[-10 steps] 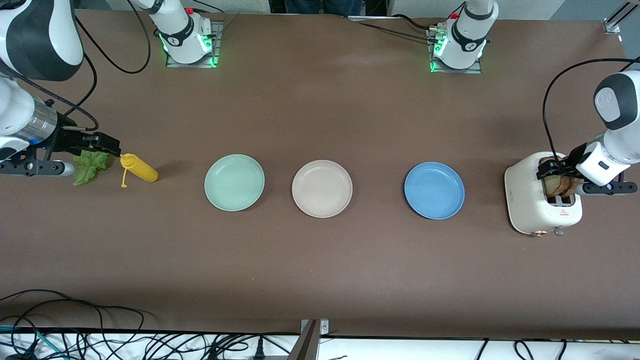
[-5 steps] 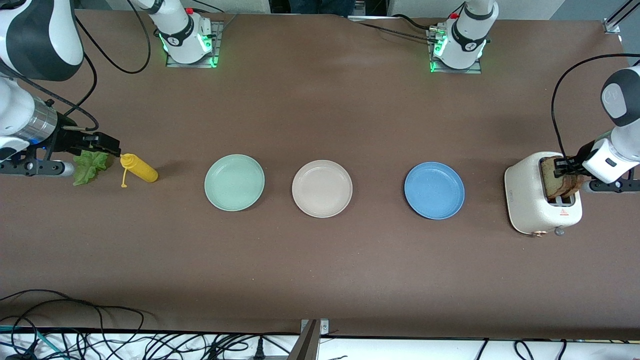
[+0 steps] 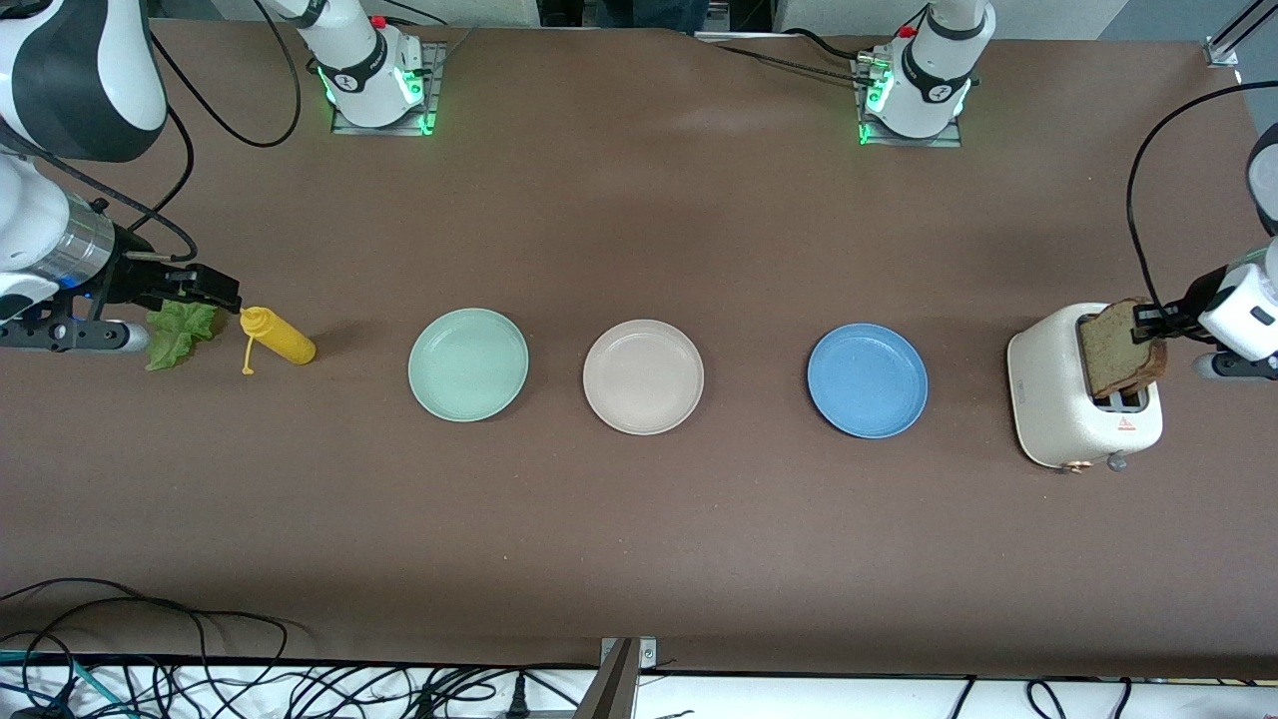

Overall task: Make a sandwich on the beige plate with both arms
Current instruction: 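Lift the bread slice up out of the toaster with the left gripper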

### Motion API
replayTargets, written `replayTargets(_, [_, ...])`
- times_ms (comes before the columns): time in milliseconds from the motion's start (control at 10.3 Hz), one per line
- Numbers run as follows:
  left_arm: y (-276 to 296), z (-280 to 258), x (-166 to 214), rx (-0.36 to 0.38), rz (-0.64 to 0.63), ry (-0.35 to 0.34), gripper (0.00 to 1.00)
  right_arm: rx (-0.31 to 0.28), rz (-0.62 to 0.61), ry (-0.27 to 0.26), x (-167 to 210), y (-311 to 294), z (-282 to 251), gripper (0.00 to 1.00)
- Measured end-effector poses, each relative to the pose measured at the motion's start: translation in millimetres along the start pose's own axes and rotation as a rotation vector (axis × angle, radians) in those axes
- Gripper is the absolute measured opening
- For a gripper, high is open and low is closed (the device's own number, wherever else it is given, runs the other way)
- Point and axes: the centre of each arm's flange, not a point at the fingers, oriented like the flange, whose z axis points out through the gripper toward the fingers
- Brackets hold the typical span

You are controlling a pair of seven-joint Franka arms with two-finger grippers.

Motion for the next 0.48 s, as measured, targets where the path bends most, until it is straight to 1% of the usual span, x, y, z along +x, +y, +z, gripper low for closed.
replayTargets(291, [25.2,-43.6,0.9,-0.006,0.042,-0.031,0.1,0.0,0.0,0.0,0.0,-0.1,0.0,1.0])
replayTargets(388, [36.0,-56.0,1.1,-0.016,0.058,-0.031,0.1,0.0,0.0,0.0,0.0,-0.1,0.0,1.0])
replayTargets(485, [50.9,-66.6,2.1,-0.05,0.075,-0.023,0.1,0.0,0.0,0.0,0.0,0.0,0.0,1.0])
